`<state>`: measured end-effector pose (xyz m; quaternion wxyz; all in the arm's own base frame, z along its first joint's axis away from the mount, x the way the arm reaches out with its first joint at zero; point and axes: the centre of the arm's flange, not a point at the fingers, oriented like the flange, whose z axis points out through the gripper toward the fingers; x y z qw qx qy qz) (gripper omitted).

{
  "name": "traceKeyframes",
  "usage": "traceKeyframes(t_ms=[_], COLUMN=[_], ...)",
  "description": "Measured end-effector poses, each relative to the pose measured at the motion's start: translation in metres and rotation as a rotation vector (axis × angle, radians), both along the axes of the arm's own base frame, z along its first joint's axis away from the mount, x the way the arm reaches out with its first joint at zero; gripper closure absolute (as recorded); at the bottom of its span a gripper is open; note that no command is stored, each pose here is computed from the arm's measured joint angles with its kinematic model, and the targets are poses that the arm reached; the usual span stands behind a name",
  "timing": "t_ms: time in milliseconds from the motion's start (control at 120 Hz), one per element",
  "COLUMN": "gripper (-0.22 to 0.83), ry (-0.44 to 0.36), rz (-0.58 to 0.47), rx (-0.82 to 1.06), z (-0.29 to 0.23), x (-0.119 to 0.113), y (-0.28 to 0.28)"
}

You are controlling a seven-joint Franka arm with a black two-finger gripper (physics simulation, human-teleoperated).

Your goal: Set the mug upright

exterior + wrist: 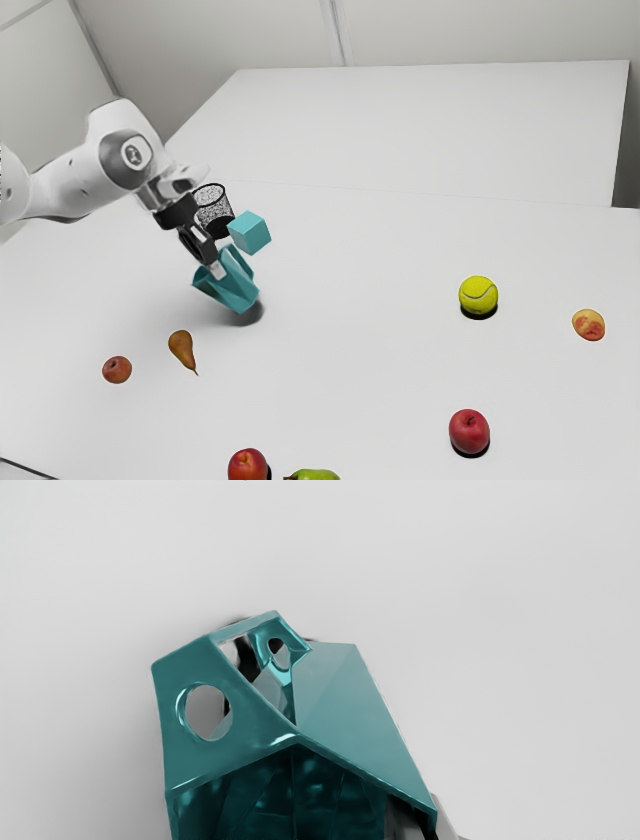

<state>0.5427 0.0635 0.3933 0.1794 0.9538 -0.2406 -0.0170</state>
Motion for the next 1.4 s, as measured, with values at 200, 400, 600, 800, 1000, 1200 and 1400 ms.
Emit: traceKeyframes(t_ms=[200,400,600,800,1000,1200,1400], gripper=[0.79,0.79,0.79,0.74,0.60,0.43,0.30], ry=[-0.058,-0.091,-0.094,-0.087,-0.090,-0.111,-0.140], rz=[-0.093,-0.108,-0.037,0.066,0.119,0.121,0.057], rx=[0.180,0.262,0.282,0.288,0.298,0.312,0.314], z=[-0.001,-0.006,-0.017,-0.024,-0.025,-0.019,-0.011], x=[-0.007,-0.025,-0.028,-0.027,-0.027,-0.026,-0.026], y=[-0.055,-0.093,-0.086,-0.056,-0.041,-0.049,-0.091])
